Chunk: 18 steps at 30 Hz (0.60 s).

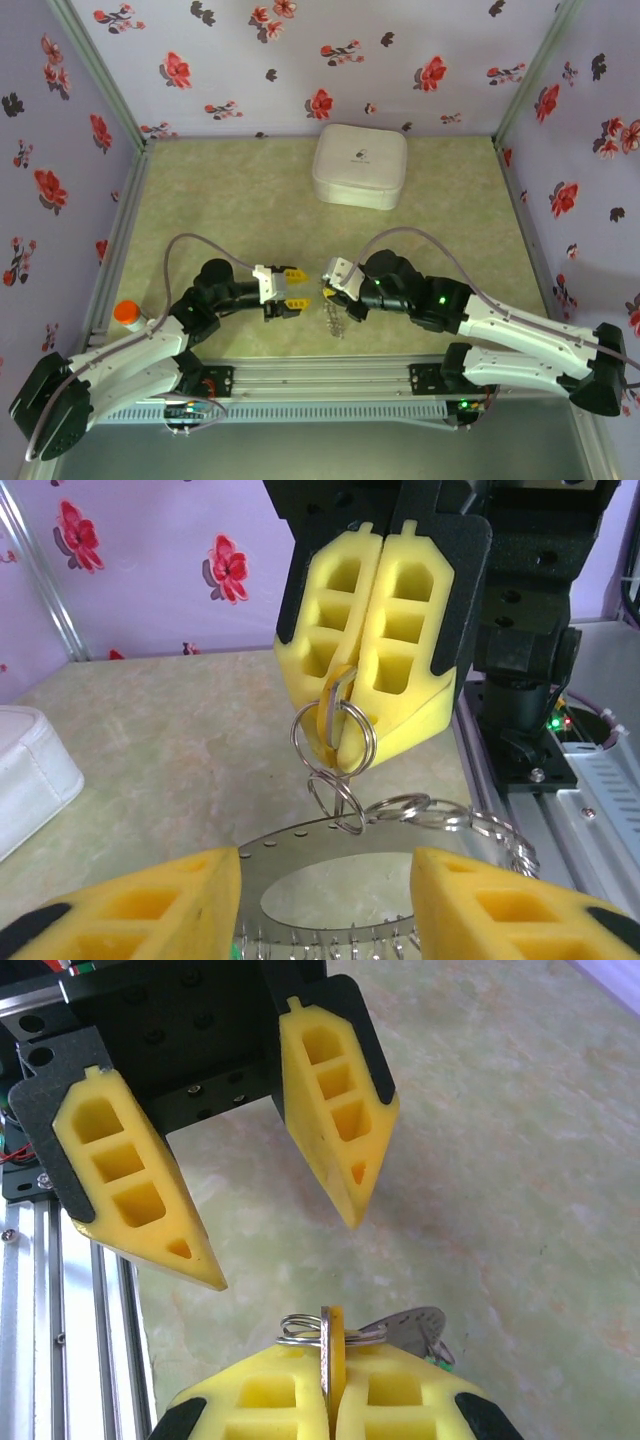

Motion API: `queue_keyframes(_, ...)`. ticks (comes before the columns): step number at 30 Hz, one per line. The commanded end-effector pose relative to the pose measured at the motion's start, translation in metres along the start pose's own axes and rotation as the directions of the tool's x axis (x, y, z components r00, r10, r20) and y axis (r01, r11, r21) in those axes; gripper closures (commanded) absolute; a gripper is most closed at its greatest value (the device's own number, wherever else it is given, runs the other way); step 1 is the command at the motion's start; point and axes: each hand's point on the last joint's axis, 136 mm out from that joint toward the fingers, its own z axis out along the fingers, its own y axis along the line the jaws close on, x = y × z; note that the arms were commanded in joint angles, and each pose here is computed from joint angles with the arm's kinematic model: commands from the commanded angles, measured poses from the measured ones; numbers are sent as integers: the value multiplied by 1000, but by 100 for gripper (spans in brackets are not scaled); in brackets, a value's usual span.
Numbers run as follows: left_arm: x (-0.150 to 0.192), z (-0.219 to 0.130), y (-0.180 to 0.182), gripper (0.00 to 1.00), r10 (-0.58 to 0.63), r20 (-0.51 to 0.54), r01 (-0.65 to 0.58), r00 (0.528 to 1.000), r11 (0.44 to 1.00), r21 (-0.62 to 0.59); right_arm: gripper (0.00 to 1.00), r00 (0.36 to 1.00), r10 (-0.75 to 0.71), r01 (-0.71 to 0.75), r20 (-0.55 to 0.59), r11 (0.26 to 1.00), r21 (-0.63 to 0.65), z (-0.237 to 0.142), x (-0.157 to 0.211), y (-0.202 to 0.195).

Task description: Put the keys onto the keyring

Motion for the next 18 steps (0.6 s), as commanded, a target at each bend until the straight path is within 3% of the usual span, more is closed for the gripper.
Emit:
queue_keyframes(1, -16, -5, 14, 44, 75, 40, -72, 996, 993, -92, 100, 999, -38, 38, 21, 999, 34, -6, -15, -6)
queue_keyframes(5, -13, -17, 42, 39, 133, 3, -128, 991, 952, -278, 100, 998, -55, 56, -25, 997, 51, 1, -11, -11)
queue_keyframes(9, -24, -40, 80, 36, 178, -25, -166, 984, 846, -507, 100, 999, -46, 46, -3, 999, 22, 20, -24, -6)
queue_keyframes(13, -41, -83, 119, 33, 185, -32, -147, 982, 653, -743, 100, 997, -52, 55, 55, 997, -49, 47, -48, 13)
queue_keyframes(15, -47, -111, 137, 32, 172, -29, -116, 985, 523, -844, 100, 994, -36, 47, 102, 993, -107, 61, -63, 26)
queue_keyframes(18, -50, -145, 152, 31, 158, -30, -88, 987, 372, -924, 100, 985, 1, 30, 170, 983, -180, 80, -83, 39)
